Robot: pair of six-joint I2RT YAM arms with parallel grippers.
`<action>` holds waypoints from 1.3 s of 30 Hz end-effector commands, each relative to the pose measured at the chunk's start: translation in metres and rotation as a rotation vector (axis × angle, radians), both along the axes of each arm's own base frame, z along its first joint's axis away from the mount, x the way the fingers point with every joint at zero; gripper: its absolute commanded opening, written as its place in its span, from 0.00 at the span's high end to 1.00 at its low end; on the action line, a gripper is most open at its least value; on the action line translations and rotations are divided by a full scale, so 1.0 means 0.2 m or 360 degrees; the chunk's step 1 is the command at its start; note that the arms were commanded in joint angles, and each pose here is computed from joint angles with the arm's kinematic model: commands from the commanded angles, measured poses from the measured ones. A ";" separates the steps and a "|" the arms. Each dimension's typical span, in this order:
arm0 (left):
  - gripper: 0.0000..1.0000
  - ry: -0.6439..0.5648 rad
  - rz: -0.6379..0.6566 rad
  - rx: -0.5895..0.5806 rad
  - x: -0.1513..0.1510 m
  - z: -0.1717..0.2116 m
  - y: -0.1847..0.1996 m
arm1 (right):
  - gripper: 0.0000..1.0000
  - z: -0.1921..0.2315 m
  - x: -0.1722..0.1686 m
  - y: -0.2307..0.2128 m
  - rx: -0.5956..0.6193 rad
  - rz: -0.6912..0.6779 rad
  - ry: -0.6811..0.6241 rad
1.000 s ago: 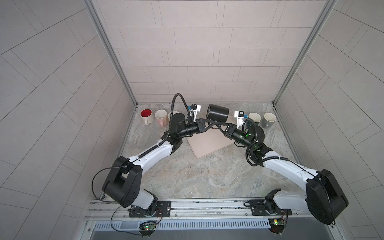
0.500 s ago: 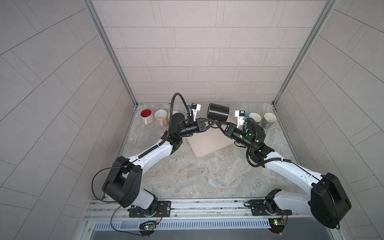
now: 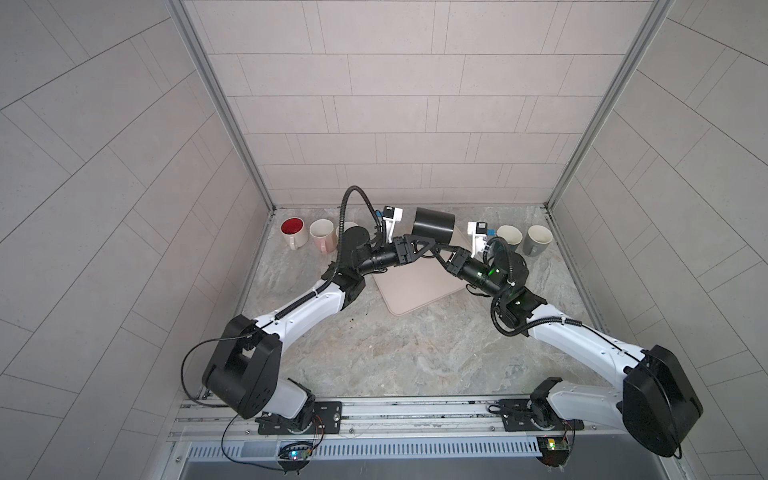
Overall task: Turn the mug right side up
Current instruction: 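Grip the black mug's handle with the right gripper while the left holds it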
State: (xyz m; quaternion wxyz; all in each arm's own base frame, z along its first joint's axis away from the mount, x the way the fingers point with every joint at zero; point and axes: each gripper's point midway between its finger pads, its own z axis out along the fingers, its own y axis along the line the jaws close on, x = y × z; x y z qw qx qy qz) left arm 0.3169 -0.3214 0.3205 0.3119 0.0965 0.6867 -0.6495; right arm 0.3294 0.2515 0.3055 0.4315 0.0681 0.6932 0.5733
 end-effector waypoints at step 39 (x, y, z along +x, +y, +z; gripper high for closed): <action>0.00 -0.0118 0.0054 0.0098 0.00 0.02 0.02 | 1.00 0.21 -0.02 -0.20 0.0006 -0.0218 -0.0181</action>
